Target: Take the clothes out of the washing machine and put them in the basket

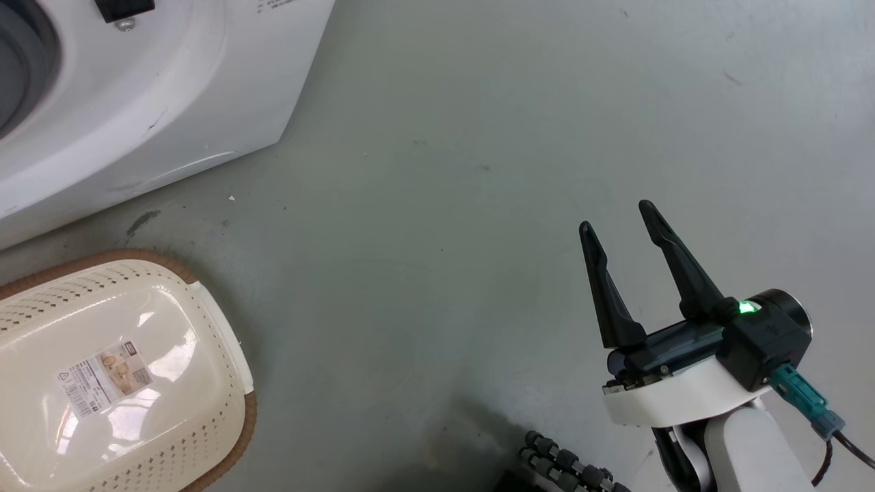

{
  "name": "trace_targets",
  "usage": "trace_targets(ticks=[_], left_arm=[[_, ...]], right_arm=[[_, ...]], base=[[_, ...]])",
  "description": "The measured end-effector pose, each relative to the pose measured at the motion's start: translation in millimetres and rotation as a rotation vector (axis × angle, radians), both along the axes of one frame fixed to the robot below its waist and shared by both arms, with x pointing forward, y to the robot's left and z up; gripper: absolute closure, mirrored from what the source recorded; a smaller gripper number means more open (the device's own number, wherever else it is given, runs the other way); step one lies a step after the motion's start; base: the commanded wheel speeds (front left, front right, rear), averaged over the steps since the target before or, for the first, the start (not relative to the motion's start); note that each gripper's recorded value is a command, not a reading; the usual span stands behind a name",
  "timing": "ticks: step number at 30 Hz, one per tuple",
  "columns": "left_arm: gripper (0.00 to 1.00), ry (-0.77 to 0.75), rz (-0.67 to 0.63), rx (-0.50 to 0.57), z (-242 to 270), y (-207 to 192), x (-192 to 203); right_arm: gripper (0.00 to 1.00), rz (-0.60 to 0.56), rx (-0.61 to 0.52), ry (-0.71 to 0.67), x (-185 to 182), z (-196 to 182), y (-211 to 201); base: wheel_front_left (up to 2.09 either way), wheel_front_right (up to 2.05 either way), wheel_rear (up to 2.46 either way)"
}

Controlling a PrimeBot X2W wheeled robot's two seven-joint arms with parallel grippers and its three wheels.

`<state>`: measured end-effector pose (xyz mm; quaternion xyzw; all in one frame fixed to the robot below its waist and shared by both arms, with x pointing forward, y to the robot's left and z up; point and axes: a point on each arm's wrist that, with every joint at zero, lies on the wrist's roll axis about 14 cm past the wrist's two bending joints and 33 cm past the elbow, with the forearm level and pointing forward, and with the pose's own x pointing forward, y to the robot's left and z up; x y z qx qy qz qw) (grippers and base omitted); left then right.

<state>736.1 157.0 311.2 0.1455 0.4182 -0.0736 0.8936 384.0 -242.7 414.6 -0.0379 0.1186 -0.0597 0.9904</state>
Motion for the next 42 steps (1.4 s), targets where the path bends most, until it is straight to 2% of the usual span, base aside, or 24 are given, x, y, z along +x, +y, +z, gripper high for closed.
trace_targets(ticks=[3, 6, 7, 20, 32, 42], left_arm=[[0.00, 0.026, 0.002, -0.006, -2.6, -2.8, -2.0], [0.91, 0.036, 0.008, -0.016, -3.3, -3.2, -2.0], [1.00, 0.039, 0.012, -0.024, -3.7, -3.5, -2.2], [1.00, -0.204, 0.042, -0.130, 24.5, 0.6, 7.6], [1.00, -0.416, 0.041, -0.223, 65.7, -11.9, -24.9], [1.00, -0.586, 0.026, -0.280, 125.9, -12.5, -57.0]], right_arm=[[0.00, 0.001, 0.001, 0.003, 0.1, -1.2, 0.6], [0.00, 0.003, 0.002, 0.004, 0.3, -2.1, 1.1], [0.00, 0.002, 0.003, 0.004, 0.4, -2.2, 0.9], [0.00, 0.023, 0.009, -0.043, 13.7, 6.1, 3.8], [0.00, 0.046, 0.012, -0.148, 19.1, 39.5, 8.3], [0.00, 0.059, 0.018, -0.220, 10.5, 70.5, 13.7]], base=[[0.00, 0.00, 0.00], [0.00, 0.00, 0.00], [0.00, 0.00, 0.00], [0.00, 0.00, 0.00], [0.00, 0.00, 0.00], [0.00, 0.00, 0.00]])
